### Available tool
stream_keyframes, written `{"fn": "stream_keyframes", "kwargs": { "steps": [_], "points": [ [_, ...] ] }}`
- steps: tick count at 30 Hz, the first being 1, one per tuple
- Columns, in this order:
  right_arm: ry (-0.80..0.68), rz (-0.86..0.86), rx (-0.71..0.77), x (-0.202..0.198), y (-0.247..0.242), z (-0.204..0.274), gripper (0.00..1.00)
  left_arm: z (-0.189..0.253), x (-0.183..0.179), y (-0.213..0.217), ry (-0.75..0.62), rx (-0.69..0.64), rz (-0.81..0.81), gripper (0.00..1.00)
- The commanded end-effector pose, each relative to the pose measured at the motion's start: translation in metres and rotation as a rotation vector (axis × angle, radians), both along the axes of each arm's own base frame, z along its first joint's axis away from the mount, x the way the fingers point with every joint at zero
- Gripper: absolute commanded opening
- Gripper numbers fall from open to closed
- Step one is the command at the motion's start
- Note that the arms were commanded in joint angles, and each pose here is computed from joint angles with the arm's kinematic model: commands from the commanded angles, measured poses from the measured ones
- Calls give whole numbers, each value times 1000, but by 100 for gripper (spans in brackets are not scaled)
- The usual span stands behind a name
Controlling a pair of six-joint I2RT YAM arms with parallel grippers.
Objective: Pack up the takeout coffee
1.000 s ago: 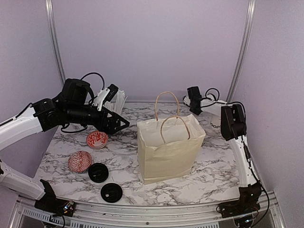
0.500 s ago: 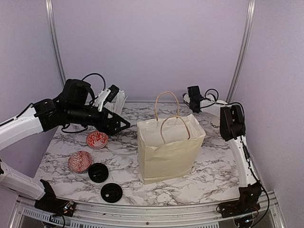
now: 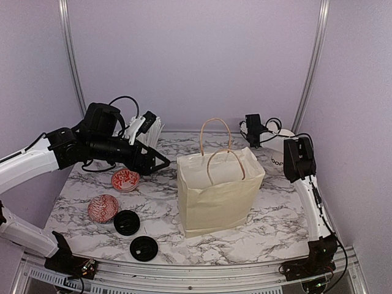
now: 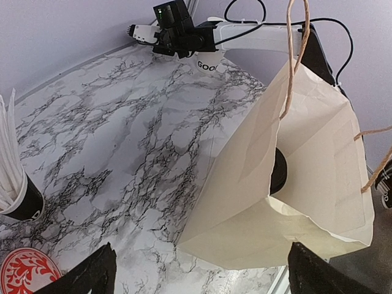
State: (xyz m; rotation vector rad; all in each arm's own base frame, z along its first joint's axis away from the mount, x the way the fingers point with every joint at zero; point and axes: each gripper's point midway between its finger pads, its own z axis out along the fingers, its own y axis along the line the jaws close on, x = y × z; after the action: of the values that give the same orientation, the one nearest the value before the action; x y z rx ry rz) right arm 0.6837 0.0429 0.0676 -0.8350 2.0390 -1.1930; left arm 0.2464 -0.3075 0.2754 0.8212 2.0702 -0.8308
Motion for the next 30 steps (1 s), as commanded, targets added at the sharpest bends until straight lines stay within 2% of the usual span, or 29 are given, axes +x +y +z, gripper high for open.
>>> {"fn": "stream_keyframes", "kwargs": {
  "steps": [1,13,20,28,30],
  "points": [
    [-172,-76,-6,14,-17,37,22,-7,0,-6,11,-2,-24,99],
    [-179,-84,-1,21,-25,22,0,-16,-5,-8,48,-15,-34,99],
    [-177,-93,22,21,-29,28,0,-20,-5,-11,65,-19,-38,99],
    [-164,-23,209,17,-6,69,0,-22,-6,-10,65,-22,-39,99],
    [-167,-14,221,16,-3,74,26,-25,-7,-10,67,-21,-41,99]
  ]
}}
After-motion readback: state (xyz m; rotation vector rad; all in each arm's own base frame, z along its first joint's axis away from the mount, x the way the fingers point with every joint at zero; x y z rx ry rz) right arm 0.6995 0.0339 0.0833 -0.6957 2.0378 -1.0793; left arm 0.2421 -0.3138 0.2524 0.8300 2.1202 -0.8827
